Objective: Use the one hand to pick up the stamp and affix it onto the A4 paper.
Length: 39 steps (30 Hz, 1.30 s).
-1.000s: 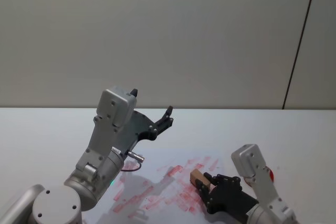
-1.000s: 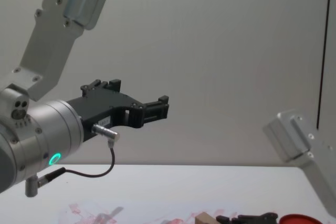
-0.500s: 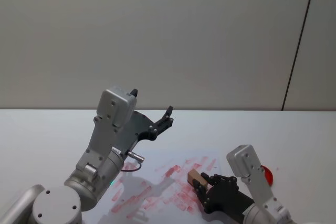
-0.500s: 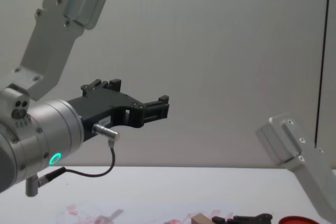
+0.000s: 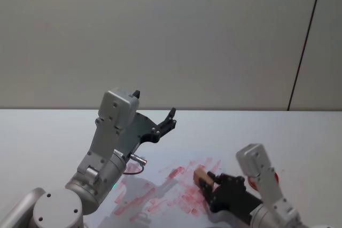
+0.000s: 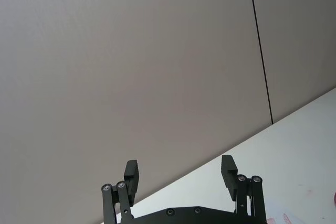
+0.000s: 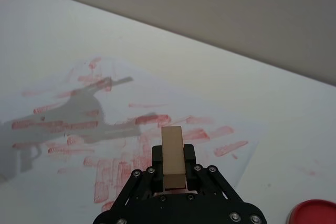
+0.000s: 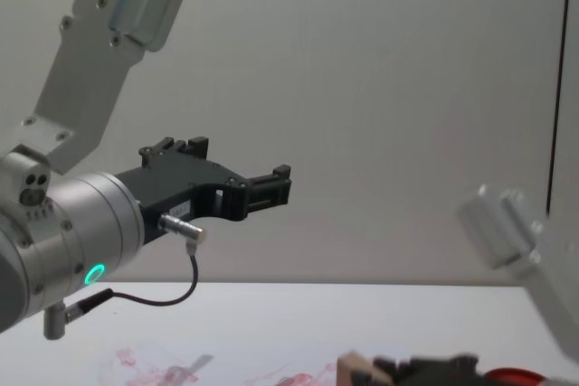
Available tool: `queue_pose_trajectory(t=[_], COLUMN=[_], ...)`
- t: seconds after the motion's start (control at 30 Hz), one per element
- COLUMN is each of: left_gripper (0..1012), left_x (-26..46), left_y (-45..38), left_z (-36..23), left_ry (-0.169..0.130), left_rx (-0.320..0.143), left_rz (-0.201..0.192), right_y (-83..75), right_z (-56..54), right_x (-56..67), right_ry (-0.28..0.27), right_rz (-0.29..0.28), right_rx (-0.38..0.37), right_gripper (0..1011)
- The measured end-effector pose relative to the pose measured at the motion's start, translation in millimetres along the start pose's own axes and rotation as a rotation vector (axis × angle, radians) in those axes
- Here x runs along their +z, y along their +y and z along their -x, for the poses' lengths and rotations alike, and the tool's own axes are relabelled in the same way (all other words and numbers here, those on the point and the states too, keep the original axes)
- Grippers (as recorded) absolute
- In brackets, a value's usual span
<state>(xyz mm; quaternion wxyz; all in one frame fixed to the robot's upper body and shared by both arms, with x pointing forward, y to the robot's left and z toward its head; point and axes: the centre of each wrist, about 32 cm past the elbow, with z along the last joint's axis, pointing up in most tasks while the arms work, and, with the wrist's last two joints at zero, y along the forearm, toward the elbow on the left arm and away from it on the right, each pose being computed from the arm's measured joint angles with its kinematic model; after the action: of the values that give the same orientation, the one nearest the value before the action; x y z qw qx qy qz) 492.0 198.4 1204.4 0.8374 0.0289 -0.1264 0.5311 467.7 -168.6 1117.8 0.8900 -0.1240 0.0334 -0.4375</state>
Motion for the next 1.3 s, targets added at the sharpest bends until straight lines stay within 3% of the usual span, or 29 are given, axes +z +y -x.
queue_pose_trajectory(t=[0.33, 0.53, 0.8, 1.3], left_gripper=[1002, 1003, 1002, 1002], left_x=[0.0, 0.0, 0.0, 0.0], left_y=[0.0, 0.0, 0.0, 0.0], left_z=[0.0, 0.0, 0.0, 0.0], left_ry=[0.000, 0.000, 0.000, 0.000], left_rx=[0.000, 0.000, 0.000, 0.000], left_rz=[0.000, 0.000, 0.000, 0.000], right_y=[-11.4, -20.3, -30.1, -39.0], right_z=[-16.4, -29.6, -43.5, -61.8], right_x=[22.0, 27.6, 26.5, 10.3], right_ry=[0.013, 0.012, 0.016, 0.020], right_rz=[-0.104, -0.126, -0.121, -0.051], right_rx=[-0.068, -0.110, -0.152, -0.197], right_gripper=[214, 214, 214, 214])
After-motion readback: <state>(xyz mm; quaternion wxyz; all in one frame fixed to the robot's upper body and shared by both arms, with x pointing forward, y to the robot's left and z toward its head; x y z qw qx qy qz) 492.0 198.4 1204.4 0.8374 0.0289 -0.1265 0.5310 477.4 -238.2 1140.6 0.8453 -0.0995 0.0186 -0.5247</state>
